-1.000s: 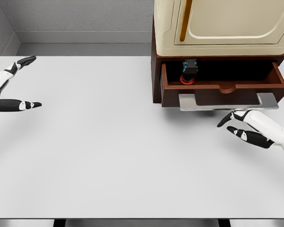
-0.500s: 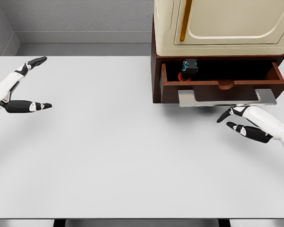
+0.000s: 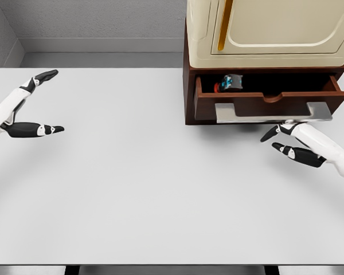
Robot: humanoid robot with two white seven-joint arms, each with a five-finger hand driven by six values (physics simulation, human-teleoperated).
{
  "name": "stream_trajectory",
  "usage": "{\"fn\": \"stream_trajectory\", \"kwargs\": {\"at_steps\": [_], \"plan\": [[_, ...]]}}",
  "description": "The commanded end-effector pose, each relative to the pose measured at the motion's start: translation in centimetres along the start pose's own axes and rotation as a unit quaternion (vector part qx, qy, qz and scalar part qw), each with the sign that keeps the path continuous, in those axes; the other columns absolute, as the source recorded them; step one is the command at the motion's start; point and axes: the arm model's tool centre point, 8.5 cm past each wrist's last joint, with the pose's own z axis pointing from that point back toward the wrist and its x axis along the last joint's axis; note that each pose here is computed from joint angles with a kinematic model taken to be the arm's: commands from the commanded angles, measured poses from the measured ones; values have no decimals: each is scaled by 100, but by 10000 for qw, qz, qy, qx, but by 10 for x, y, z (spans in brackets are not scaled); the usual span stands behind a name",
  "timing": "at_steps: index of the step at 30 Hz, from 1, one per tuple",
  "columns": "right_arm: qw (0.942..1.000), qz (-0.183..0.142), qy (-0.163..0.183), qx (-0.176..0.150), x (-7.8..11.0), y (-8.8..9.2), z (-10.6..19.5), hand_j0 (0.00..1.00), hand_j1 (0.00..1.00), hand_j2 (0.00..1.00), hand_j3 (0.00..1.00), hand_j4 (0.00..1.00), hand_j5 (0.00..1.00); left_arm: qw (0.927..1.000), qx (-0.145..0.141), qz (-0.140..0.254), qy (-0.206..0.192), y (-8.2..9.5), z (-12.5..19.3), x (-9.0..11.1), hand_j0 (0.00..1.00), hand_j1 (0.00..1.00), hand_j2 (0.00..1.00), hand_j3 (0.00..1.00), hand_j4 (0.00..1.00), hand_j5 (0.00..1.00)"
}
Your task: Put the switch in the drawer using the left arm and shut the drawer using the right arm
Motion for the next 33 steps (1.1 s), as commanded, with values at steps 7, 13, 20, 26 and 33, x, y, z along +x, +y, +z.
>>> {"fn": "stream_trajectory", "kwargs": {"at_steps": [7, 13, 20, 26, 33], "plan": [[10000, -71, 4, -43, -1, 0, 0, 53, 53, 53, 53, 53, 53, 10000, -10, 34, -23, -2, -1, 1, 100, 100, 100, 100, 100, 100], [10000, -79, 28, -39, -2, 0, 1, 54, 54, 54, 54, 54, 54, 10000, 4, 68, -34, -5, -1, 1, 100, 100, 100, 100, 100, 100], [9998, -121, 135, -76, -15, -4, -7, 54, 54, 54, 54, 54, 54, 10000, 20, 71, -12, -4, 0, 0, 100, 100, 100, 100, 100, 100], [9998, -157, 132, -85, -18, -3, -12, 54, 54, 54, 54, 54, 54, 10000, 28, 70, -4, -3, 1, 0, 100, 100, 100, 100, 100, 100], [9995, -226, 209, -77, -29, -4, -23, 55, 55, 55, 55, 55, 55, 10000, 28, 70, -4, -3, 1, 0, 100, 100, 100, 100, 100, 100]]}}
